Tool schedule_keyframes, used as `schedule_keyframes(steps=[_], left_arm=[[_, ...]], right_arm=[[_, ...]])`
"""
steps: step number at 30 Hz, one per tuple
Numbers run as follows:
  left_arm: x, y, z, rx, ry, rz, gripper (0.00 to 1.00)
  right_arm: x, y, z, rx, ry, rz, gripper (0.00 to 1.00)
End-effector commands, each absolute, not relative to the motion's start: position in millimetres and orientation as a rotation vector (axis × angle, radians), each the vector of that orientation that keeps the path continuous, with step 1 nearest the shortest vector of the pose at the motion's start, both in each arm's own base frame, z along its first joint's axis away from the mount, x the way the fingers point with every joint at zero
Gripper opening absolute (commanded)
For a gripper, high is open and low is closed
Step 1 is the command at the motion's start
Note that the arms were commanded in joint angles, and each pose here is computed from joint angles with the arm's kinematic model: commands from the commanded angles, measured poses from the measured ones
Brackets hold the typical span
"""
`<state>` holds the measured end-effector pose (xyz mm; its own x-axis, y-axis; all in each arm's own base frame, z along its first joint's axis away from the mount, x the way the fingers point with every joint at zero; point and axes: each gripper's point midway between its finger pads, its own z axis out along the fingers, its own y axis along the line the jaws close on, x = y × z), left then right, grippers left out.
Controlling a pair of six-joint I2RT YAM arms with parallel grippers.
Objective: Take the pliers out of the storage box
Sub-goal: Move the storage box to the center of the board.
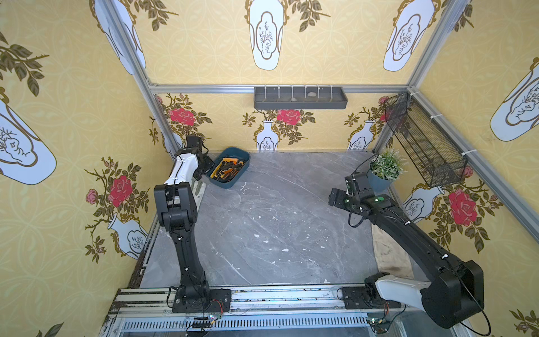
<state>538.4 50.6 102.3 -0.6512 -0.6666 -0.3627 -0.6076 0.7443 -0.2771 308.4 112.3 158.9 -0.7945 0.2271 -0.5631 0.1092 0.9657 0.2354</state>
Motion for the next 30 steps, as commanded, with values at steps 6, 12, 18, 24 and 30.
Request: schedule_keyframes(steps=[6,12,18,24,30], left_arm=[[529.6,63.4,69.1,-1.011,2.601,-0.025,0.7],[509.8,53.6,54.7,-0.962,2.665,0.041,0.7],[483.4,35.4,50.6,-0.892,2.709,0.1,0.71],[457.2,13.1,37.0,-0.826,2.756,0.133,0.71],[435.6,-27.0,29.4,-0.72,2.803,0.117,0.73]], right_arm=[[308.4,112.0,151.1,0.242,2.498,0.249,0.98],[306.6,113.6,141.4,0.258,2.519,0.259,0.98],[301.6,114.3,141.2,0.273,2.512,0.288,0.99],[294.4,111.2,146.4,0.275,2.504,0.294,0.99],[286.7,107.2,150.7,0.281,2.492,0.299,0.99]])
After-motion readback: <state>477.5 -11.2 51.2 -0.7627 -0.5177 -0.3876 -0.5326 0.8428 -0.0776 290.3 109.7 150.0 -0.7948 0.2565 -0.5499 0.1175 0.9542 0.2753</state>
